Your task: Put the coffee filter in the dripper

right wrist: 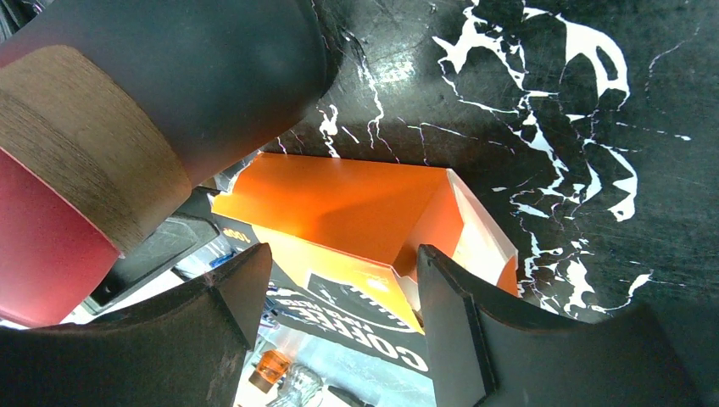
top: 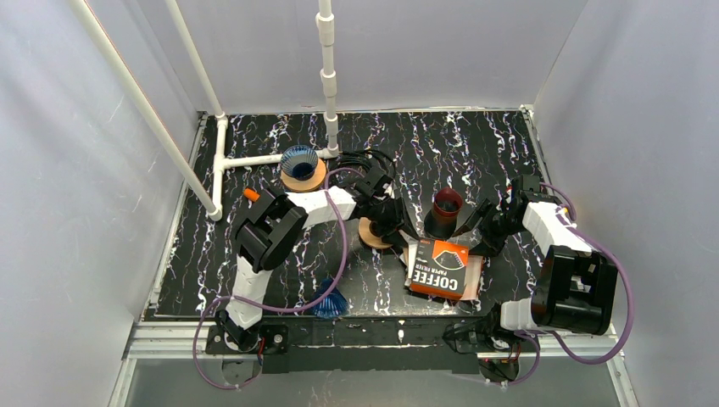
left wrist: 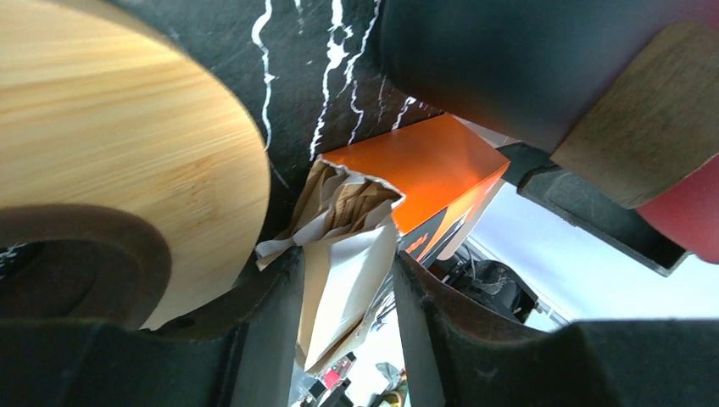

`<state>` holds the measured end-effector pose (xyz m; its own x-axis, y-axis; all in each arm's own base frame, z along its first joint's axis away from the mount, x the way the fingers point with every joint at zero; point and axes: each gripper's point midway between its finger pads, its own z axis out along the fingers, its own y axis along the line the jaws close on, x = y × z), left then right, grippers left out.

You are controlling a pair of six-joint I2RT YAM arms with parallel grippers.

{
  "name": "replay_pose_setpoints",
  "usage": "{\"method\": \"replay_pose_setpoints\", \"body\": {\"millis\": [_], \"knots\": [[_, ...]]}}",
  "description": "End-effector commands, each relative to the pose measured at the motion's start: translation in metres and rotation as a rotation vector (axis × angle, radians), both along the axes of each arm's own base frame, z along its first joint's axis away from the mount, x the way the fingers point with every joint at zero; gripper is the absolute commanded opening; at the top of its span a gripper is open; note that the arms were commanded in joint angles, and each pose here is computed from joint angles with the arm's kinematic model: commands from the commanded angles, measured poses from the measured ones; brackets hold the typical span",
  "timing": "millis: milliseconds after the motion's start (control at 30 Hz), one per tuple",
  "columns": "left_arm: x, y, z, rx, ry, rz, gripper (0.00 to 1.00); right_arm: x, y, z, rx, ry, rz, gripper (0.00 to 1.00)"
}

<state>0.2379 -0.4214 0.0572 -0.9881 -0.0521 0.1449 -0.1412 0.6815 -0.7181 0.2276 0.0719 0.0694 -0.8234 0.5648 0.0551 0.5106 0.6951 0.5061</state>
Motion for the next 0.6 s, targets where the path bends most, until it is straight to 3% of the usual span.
{"method": "replay_pose_setpoints", "body": {"millis": [0, 300, 567], "knots": [[0.0, -0.011, 0.015, -0.038, 0.002, -0.027, 0.38, 0.008, 0.001, 0.006, 0.005, -0.024, 0.007, 0.72], [0.004, -0.014, 0.029, -0.07, -0.04, -0.026, 0.0, 0.013, 0.0, 0.011, 0.005, -0.035, 0.003, 0.72], [0.009, 0.0, 0.048, -0.056, -0.141, -0.049, 0.0, 0.027, -0.001, 0.028, 0.002, -0.073, -0.005, 0.74]]}}
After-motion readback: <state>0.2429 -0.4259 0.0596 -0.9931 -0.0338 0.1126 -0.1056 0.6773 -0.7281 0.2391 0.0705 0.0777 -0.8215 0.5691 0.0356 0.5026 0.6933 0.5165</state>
